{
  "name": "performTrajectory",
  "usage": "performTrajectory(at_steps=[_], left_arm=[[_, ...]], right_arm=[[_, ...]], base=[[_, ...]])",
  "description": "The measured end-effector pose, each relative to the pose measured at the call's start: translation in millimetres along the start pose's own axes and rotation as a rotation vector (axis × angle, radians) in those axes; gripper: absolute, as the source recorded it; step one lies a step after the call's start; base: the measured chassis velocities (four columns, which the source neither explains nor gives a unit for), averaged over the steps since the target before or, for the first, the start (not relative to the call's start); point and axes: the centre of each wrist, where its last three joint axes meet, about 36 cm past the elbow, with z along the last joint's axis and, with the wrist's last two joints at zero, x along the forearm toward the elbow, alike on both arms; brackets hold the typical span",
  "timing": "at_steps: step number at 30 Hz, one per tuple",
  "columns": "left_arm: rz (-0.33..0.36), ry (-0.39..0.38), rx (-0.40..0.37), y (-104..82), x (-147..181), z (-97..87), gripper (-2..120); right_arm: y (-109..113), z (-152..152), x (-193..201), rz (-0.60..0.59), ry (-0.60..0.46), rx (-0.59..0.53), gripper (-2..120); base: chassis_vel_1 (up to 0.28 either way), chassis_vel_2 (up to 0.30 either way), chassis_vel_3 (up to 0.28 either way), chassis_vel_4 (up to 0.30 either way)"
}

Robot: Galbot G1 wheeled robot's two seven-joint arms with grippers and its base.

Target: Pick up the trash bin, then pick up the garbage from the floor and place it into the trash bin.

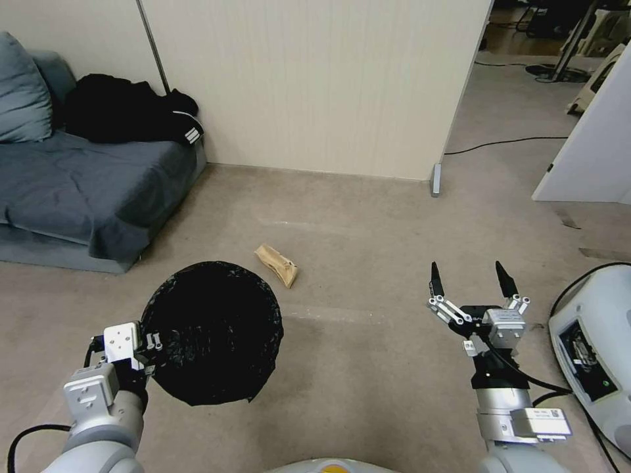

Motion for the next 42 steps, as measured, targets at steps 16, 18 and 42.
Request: performTrajectory(at_steps=[16, 18, 42], left_arm=[[0.004, 0.003, 0.005, -0.4, -2, -2.2, 1], [0.006, 0.005, 0.007, -0.3, -2, -2.2, 1], [0.033, -0.016, 0.016, -2.5, -3, -3.5, 1]], right_arm=[[-1, 0, -2, -0.008, 0.013, -0.003, 100], [-1, 0, -3, -0.008, 0.017, -0.004, 100], [-13, 4, -31, -0.019, 0.074, -0.034, 100]], base=[[0.043, 0.044, 0.045, 0.047], [0.091, 0.087, 0.095, 0.087], [0.043, 0.045, 0.049, 0.045]])
